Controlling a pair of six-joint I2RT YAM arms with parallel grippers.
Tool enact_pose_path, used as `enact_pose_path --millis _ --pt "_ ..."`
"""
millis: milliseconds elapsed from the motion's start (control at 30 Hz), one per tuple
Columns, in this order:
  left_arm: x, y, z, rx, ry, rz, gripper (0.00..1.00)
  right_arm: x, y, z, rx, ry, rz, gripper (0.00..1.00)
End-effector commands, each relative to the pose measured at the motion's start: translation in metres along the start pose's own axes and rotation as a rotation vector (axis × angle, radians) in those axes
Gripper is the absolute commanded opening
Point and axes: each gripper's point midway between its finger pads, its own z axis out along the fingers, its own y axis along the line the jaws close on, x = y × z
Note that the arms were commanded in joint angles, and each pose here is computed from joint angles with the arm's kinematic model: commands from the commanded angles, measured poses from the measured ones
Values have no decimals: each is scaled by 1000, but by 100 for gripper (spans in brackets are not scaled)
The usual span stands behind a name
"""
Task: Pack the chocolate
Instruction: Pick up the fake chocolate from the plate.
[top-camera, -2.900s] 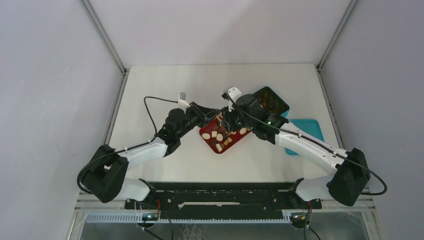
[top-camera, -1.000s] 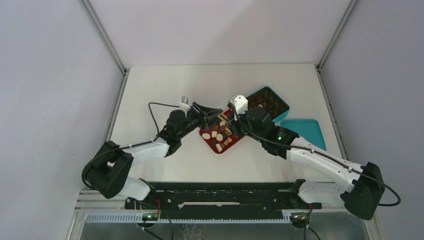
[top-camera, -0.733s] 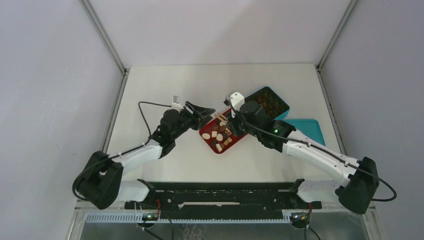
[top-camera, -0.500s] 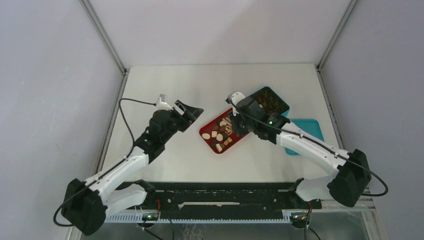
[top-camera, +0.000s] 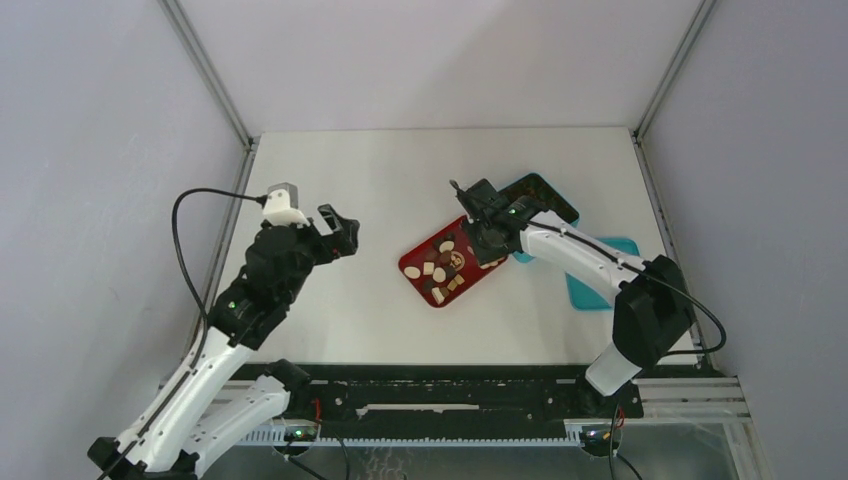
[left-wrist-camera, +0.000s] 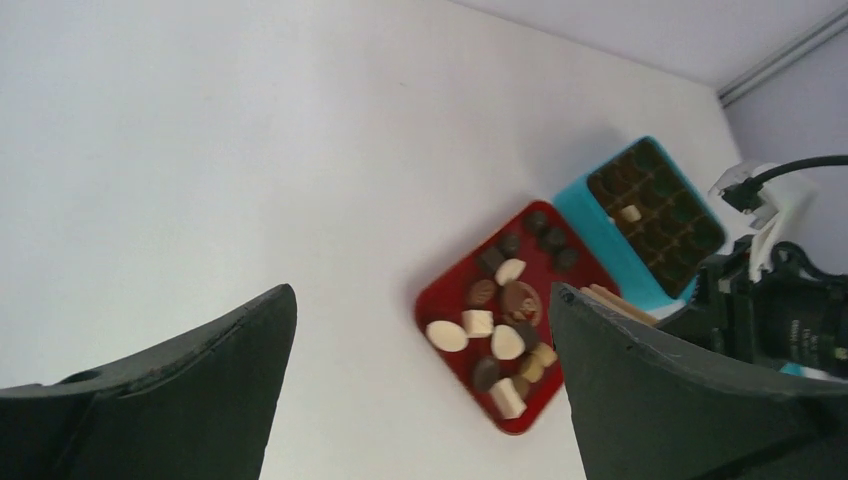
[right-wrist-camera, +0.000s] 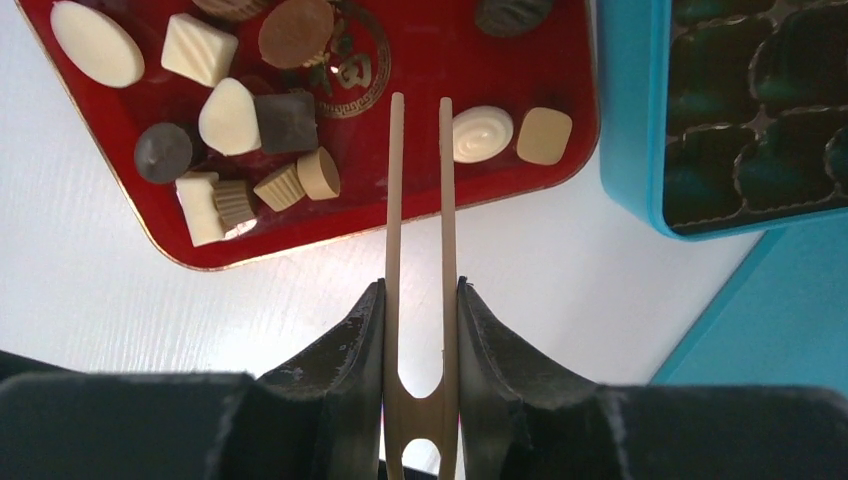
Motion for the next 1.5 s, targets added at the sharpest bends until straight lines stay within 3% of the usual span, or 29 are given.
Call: enact_pose_path --millis 0,333,1467 --pt "-25 20 -19 -67 -27 254 100 -7 6 -13 -34 18 5 35" --pt "-13 42 -18 -99 10 364 100 12 28 -20 -130 140 -49 37" --pt "-7 53 -15 -104 30 338 100 32 47 18 -147 303 -108 39"
